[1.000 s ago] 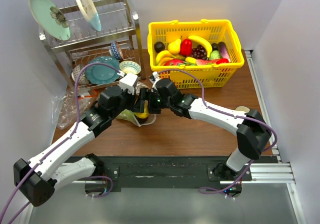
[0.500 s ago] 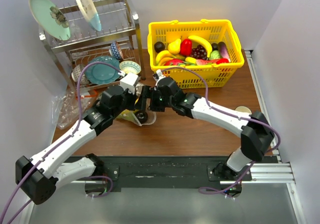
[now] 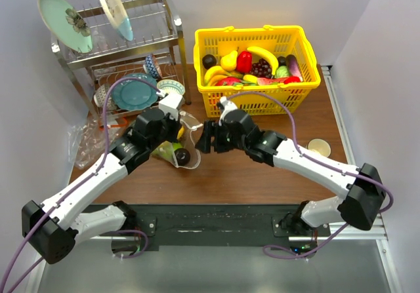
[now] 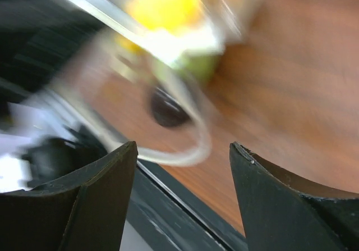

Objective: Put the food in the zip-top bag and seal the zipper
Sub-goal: Adjust the zipper food storage bag at the center of the board.

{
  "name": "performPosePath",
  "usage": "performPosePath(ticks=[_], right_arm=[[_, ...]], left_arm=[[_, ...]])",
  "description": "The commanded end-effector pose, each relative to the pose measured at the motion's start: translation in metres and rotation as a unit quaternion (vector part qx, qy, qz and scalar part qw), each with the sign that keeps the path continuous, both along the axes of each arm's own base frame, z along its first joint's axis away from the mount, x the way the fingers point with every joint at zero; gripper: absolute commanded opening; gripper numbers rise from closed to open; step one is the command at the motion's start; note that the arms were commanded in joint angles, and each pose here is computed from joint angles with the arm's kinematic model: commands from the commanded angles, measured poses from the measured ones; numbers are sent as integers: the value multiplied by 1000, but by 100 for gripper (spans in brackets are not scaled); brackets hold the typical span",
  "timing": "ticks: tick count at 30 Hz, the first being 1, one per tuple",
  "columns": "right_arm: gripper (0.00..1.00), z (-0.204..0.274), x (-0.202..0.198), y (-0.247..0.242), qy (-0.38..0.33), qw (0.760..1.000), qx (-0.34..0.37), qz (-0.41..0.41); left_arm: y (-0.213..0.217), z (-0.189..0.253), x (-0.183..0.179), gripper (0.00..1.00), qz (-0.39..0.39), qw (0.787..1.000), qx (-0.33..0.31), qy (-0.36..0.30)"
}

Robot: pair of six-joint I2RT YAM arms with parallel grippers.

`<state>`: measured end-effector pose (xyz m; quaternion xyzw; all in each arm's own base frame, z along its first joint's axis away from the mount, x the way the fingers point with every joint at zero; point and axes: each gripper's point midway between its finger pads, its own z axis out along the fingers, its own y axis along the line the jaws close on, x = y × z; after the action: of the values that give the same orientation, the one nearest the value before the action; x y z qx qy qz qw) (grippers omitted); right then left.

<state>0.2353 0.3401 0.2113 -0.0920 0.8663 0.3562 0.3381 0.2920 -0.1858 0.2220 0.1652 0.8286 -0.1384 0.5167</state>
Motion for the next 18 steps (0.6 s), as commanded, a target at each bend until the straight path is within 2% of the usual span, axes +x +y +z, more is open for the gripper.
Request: performPosePath(ticks=[1, 6, 13, 18], right_arm=[[70, -38, -20, -5, 31, 1000, -1, 3], [70, -53, -19, -4, 38, 999, 8, -10], [70, -59, -18, 12, 44, 999, 18, 11], [66, -66, -19, 15, 49, 999, 16, 16]], left_arm=[[-3, 31, 7, 0, 9, 999, -32, -27], [-5, 31, 7, 0, 7, 999, -36, -22], [-8, 33, 6, 0, 3, 999, -41, -16], [-7, 28, 5, 0, 5, 999, -40, -11]])
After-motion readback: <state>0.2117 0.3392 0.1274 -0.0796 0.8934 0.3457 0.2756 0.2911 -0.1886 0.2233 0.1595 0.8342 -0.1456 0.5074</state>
